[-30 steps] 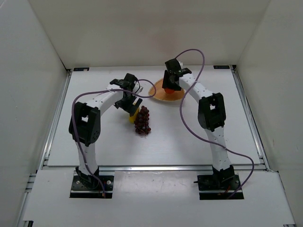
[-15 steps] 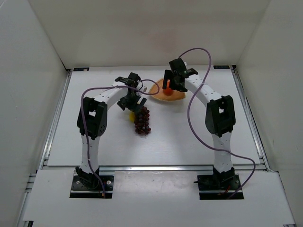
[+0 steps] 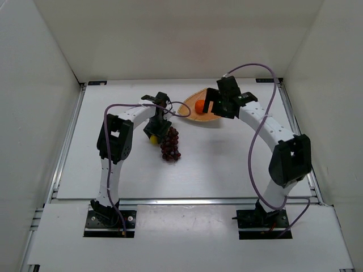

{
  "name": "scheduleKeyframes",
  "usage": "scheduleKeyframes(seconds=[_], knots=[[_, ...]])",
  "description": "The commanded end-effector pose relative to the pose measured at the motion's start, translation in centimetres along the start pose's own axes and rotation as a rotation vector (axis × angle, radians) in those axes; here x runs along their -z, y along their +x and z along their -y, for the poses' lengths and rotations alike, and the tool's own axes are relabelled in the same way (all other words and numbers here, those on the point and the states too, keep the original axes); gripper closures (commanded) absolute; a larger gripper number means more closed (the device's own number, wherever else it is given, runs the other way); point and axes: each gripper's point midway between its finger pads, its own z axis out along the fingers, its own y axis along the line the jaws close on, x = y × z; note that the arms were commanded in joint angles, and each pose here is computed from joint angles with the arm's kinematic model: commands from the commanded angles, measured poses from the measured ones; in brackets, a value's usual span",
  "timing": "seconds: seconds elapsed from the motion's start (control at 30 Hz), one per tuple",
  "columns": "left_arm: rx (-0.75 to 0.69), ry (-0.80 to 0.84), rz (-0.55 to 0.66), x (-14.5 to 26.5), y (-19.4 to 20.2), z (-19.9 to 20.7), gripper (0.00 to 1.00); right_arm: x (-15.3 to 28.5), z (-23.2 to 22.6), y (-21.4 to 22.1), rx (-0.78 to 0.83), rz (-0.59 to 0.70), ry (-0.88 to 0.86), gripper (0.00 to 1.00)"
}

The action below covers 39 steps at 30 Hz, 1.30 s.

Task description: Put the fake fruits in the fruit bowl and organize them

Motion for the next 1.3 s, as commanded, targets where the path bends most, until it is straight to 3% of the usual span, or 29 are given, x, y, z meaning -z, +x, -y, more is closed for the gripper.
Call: scheduleKeyframes(seconds=[0.0, 0.2, 0.4, 0.63, 0.8, 1.0, 1.03, 1.1, 1.13, 1.17, 1.27], knots=[[-0.003, -0.073, 0.118, 4.5, -1.8, -1.1, 0.65, 2.8, 0.8, -1.2, -0.102, 0.057, -0.059, 0.05], [0.037, -0.244, 0.345, 10.0, -7.2, -3.5, 0.69, 5.3, 3.3, -0.5, -0.144, 0.105, -0.052, 0.05], [-0.082, -0.293, 0.560, 12.5, -16.1, -0.7, 0.69, 5.6, 6.1, 0.5, -0.153, 0.116, 0.002, 0.05], [-0.142, -0.302, 0.729, 11.6, -23.6, 1.0, 0.66, 5.9, 9.5, 1.3, -0.184, 0.125, 0.048, 0.05], [-0.199, -0.250, 0.742, 9.9, -24.5, 3.3, 0.62, 5.3, 11.5, 2.8, -0.191, 0.092, 0.081, 0.05], [-0.245, -0.268, 0.685, 7.7, -23.3, 4.9, 0.49, 5.1, 11.0, 2.7, -0.197, 0.086, 0.044, 0.05], [-0.245, -0.268, 0.685, 7.7, -23.3, 4.9, 0.45, 5.1, 10.9, 2.7, -0.188, 0.082, 0.036, 0.05], [-0.243, -0.269, 0.697, 8.9, -23.1, 4.9, 0.25, 5.1, 10.4, 2.7, -0.165, 0.077, 0.003, 0.05], [-0.241, -0.270, 0.711, 9.8, -23.1, 4.9, 0.09, 5.2, 9.7, 2.9, -0.149, 0.060, -0.037, 0.03], [-0.237, -0.272, 0.732, 11.2, -23.1, 4.8, 0.00, 5.4, 8.8, 2.6, -0.122, 0.068, -0.071, 0.03], [-0.231, -0.274, 0.764, 13.9, -22.5, 4.7, 0.00, 5.9, 6.7, 2.8, -0.016, 0.070, -0.123, 0.00]])
